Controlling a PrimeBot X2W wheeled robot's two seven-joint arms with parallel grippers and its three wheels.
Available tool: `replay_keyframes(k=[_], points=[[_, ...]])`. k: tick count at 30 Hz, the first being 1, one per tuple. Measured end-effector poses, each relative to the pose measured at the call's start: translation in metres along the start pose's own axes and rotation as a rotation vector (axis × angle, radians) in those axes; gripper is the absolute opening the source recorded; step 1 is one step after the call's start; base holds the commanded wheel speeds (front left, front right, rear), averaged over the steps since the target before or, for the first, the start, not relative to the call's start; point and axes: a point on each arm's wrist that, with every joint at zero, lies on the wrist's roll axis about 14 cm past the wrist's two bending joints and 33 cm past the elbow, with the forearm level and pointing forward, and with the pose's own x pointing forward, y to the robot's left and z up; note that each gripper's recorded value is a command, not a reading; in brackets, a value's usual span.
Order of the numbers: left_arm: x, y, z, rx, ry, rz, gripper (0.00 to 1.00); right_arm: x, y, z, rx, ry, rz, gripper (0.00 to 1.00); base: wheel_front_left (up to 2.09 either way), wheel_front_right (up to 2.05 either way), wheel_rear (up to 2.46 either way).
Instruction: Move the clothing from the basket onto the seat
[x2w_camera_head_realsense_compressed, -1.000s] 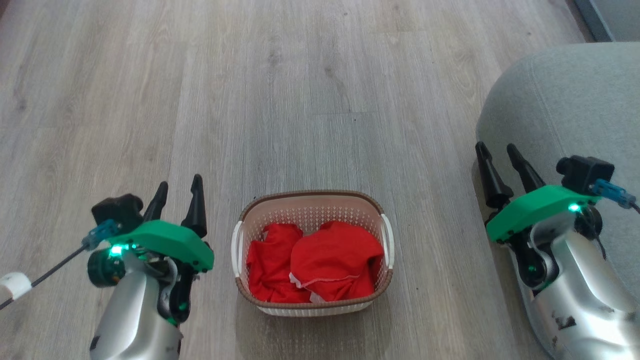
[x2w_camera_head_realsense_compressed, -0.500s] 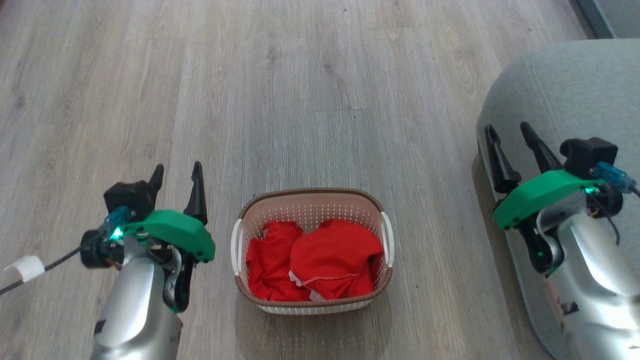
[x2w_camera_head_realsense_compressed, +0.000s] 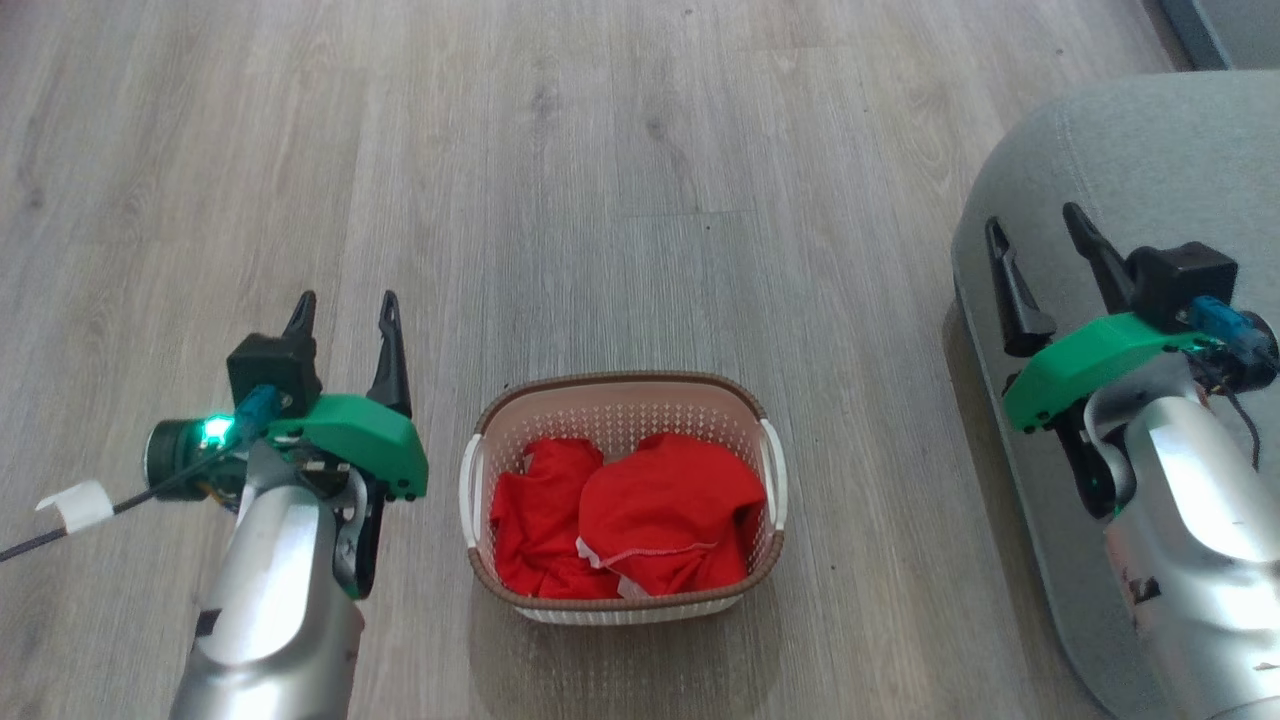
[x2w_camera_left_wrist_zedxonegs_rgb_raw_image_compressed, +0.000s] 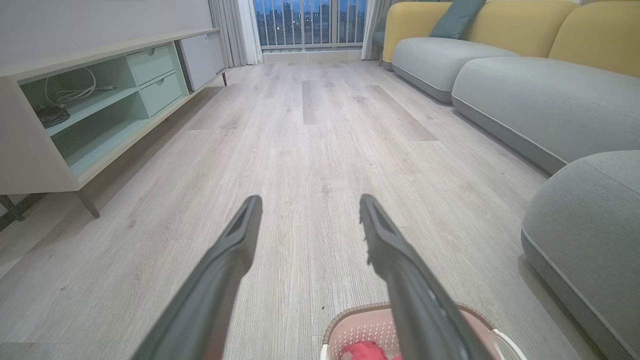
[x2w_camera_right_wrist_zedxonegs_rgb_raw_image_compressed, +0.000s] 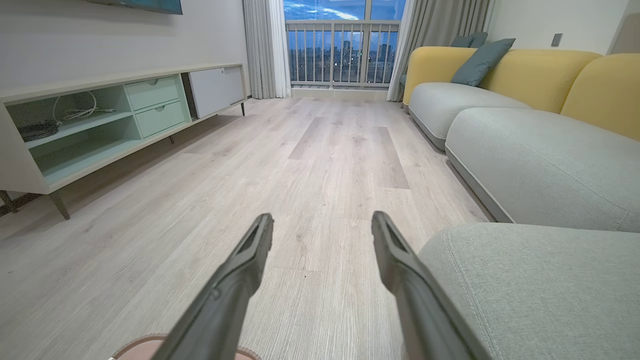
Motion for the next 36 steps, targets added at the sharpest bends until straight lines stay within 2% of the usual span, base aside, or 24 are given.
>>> replay_keyframes(k=[20,29,36], points=[[0.002,-0.005,-0.011,0.006,0.027,-0.012,1.00,0.002,-0.007,-0.003,-0.002,0.001,-0.020,1.00,0.00,0.00,0.00],[0.008,-0.022,-0.046,-0.027,0.110,-0.048,1.00,0.015,-0.017,-0.011,-0.018,0.002,-0.021,1.00,0.00,0.00,0.00],[0.028,-0.046,-0.073,-0.055,0.163,-0.088,1.00,0.043,-0.031,-0.003,-0.037,-0.050,-0.024,1.00,0.00,0.00,0.00]])
